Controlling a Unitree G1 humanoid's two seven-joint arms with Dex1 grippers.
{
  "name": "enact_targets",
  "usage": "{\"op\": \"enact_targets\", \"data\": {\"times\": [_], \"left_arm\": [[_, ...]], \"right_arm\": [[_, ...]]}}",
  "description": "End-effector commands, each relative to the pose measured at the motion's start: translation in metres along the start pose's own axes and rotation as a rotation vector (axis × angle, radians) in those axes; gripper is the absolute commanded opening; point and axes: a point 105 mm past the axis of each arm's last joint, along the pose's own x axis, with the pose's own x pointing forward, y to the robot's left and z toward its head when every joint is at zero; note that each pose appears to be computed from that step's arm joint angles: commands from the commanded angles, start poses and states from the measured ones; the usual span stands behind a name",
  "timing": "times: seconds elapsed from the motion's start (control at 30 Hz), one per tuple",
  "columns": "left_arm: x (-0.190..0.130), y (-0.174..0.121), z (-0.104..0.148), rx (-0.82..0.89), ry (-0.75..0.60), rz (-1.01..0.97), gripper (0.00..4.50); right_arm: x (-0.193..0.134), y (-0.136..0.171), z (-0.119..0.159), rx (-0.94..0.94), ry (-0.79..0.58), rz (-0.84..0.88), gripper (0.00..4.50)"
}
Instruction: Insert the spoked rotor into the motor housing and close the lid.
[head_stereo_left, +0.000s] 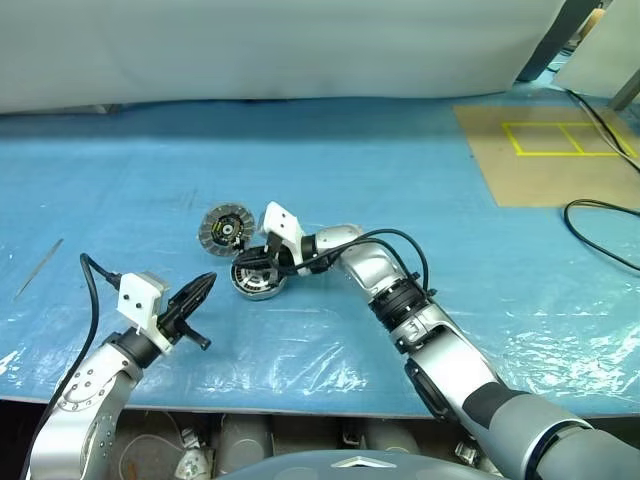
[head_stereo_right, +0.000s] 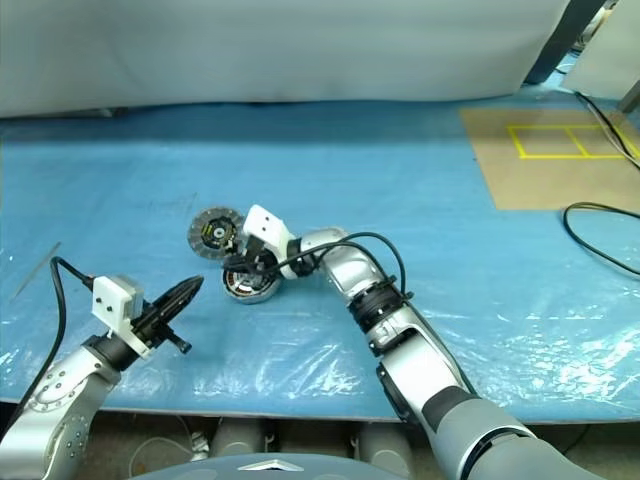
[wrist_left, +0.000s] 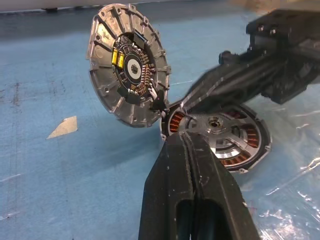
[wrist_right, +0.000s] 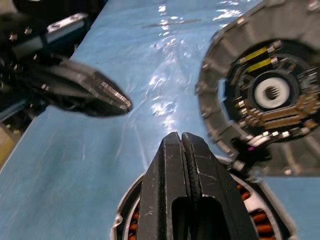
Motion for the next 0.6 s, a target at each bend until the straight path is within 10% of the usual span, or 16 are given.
{"op": "enact_targets", "data": {"times": [0.03,0.23,0.6], "left_arm": [[-0.001,0.003,0.007,0.034,-0.026,-0.006,0.01],[-0.002,0.007,0.009,0.041,-0.038,0.007,0.01],[-0.02,0.053,0.014,0.034,-0.099,0.175,0.01]], "right_arm": [[0.0,-0.004,-0.012,-0.066,0.08,-0.023,0.0],[-0.006,0.003,-0.052,-0.104,0.254,0.019,0.0],[-0.03,0.002,0.02,-0.067,-0.124,0.043,0.0]]}}
